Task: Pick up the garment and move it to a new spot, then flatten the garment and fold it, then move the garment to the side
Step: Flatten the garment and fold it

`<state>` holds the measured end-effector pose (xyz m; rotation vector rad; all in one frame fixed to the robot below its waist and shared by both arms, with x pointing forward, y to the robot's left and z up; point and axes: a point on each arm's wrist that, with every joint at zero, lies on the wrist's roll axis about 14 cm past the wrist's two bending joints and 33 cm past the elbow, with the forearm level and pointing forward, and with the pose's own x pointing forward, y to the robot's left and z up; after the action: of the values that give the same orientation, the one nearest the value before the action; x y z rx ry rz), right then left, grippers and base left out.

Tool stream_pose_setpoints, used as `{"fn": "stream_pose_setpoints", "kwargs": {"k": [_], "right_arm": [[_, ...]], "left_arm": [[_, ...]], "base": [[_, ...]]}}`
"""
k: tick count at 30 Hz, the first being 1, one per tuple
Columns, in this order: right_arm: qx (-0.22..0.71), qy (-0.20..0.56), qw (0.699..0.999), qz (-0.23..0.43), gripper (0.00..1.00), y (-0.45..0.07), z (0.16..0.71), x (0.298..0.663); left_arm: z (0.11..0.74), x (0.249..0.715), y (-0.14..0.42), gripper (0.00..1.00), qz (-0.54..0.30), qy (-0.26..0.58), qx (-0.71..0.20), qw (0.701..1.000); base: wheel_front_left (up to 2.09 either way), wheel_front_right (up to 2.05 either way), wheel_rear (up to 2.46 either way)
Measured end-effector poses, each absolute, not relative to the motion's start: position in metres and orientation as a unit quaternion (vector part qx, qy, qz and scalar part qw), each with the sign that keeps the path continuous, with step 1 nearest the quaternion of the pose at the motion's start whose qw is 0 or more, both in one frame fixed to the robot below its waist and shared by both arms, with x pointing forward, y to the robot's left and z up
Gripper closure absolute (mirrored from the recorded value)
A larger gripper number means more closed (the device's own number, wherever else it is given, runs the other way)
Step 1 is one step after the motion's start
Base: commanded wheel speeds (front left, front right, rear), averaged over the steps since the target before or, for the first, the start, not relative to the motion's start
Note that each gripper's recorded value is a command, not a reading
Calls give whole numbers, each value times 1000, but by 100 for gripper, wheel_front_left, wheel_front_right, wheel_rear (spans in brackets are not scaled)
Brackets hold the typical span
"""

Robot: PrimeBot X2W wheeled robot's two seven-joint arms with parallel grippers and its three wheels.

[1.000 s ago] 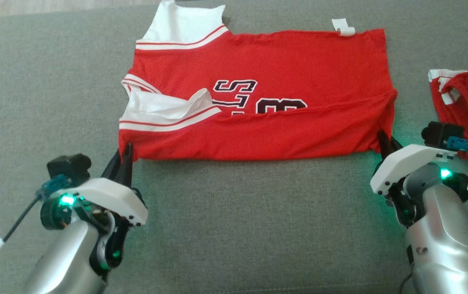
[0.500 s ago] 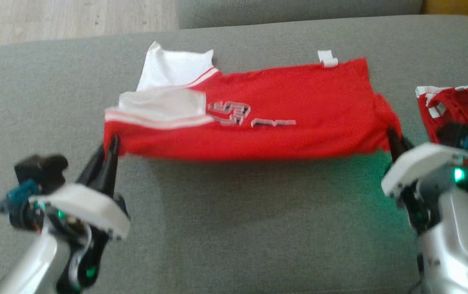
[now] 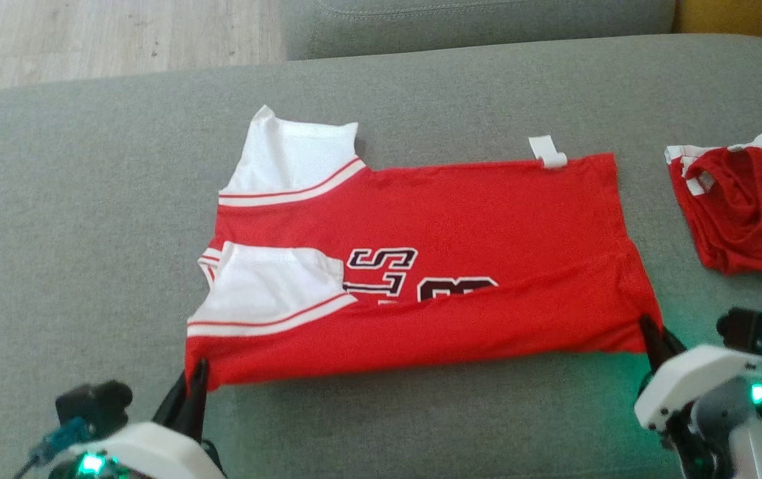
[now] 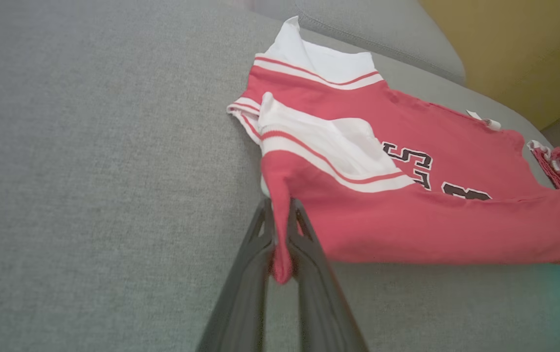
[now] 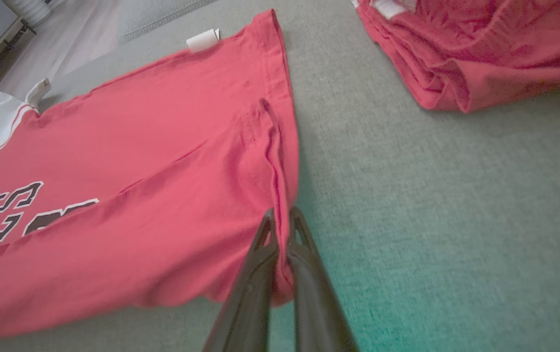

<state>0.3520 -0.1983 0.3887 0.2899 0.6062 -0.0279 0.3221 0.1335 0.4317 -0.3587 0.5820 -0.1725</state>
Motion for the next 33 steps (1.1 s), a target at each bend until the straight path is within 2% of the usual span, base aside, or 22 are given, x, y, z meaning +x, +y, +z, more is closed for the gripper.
{"fn": "stream_pose_setpoints", "kwargs": {"k": [3,4,5,6,7,8,9,10,11,14,18,23,24,28,33], "right_arm": [[146,305,941,-20,100,-201,383,341],[146,307,940,-21,81,-202,382,339],[146,308,940,-22,56,-202,381,337],[146,308,940,-22,11,-202,381,336],[146,307,940,-23,0,-202,381,334],[146,307,940,-24,0,-203,381,333],[146,305,941,-27,0,-204,382,332],[146,304,941,-31,0,-207,382,329],[147,303,941,-34,0,-209,381,327],[147,302,941,-46,0,-216,380,320],[132,279,950,-55,0,-225,392,325],[111,227,966,-54,0,-231,423,354],[111,227,966,-54,0,-231,423,354],[98,180,978,-30,0,-220,453,391],[83,149,985,-9,0,-211,473,425]], "left_arm": [[423,313,134,100,-77,295,-178,936],[419,310,135,100,-75,301,-176,934],[417,308,136,100,-74,306,-175,933],[415,306,135,100,-75,308,-174,932],[415,306,136,100,-75,306,-174,933],[414,305,136,80,-73,307,-173,933],[412,305,137,54,-72,308,-172,933],[411,305,138,8,-71,310,-171,933],[410,304,138,0,-71,312,-170,932],[410,305,136,0,-82,312,-166,932],[421,325,150,0,-96,292,-116,945],[492,404,151,0,-140,183,-54,972],[492,404,151,0,-140,183,-54,972],[553,465,140,0,-184,103,6,977],[565,522,122,0,-220,111,64,967]], "base": [[0,0,0],[0,0,0],[0,0,0],[0,0,0],[0,0,0],[0,0,0],[0,0,0],[0,0,0],[0,0,0],[0,0,0],[0,0,0],[0,0,0],[0,0,0],[0,0,0],[0,0,0]]}}
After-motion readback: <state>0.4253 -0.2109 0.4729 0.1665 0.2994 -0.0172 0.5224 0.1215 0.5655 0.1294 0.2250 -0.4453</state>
